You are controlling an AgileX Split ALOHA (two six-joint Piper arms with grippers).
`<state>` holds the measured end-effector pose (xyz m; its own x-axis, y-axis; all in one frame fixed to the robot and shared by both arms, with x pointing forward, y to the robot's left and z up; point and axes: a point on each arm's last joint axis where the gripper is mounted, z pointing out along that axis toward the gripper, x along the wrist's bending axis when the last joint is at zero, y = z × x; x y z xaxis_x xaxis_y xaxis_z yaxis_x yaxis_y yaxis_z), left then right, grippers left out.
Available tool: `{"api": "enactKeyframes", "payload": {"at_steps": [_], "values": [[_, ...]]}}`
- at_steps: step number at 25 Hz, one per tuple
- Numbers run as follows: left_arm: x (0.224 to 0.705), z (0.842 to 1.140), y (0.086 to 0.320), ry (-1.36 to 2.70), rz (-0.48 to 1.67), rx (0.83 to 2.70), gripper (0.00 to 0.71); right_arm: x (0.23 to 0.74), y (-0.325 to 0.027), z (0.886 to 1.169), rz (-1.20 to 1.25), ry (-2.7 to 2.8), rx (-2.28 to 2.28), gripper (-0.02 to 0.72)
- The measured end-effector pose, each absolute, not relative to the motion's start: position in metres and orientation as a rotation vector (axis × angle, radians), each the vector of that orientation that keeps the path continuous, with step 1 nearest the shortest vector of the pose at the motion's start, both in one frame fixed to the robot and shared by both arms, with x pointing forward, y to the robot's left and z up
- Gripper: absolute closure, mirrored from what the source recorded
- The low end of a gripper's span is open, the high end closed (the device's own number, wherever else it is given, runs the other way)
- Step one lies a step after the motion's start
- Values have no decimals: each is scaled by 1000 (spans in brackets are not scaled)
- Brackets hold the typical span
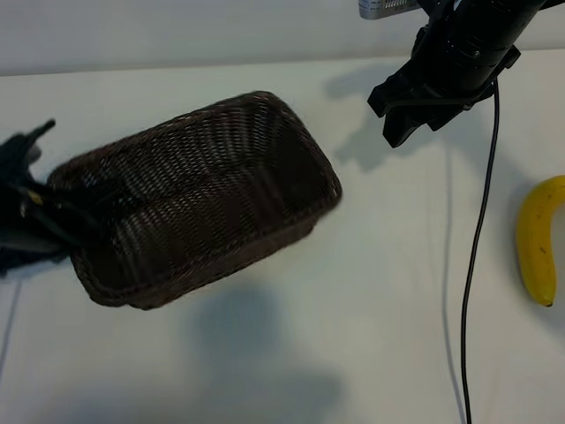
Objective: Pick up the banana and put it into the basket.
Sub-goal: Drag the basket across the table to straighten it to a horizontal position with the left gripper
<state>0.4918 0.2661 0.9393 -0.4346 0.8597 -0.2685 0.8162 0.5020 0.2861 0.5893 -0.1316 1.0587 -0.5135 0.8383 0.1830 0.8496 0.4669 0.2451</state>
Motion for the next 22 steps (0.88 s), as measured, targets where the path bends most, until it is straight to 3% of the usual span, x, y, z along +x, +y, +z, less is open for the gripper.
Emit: {"api": "enactKeyframes", "payload": {"at_steps": [3,7,22], "values": [[503,958,262,2280,151,1536,555,589,-132,1059,-477,-2660,-1529,171],[511,970,256,2197,119,1588,555,589,-132,1059,-477,-2661,-1527,171],[532,962,244,2000,40,1775,555,589,-132,1059,-479,-2660,-1527,171]]}}
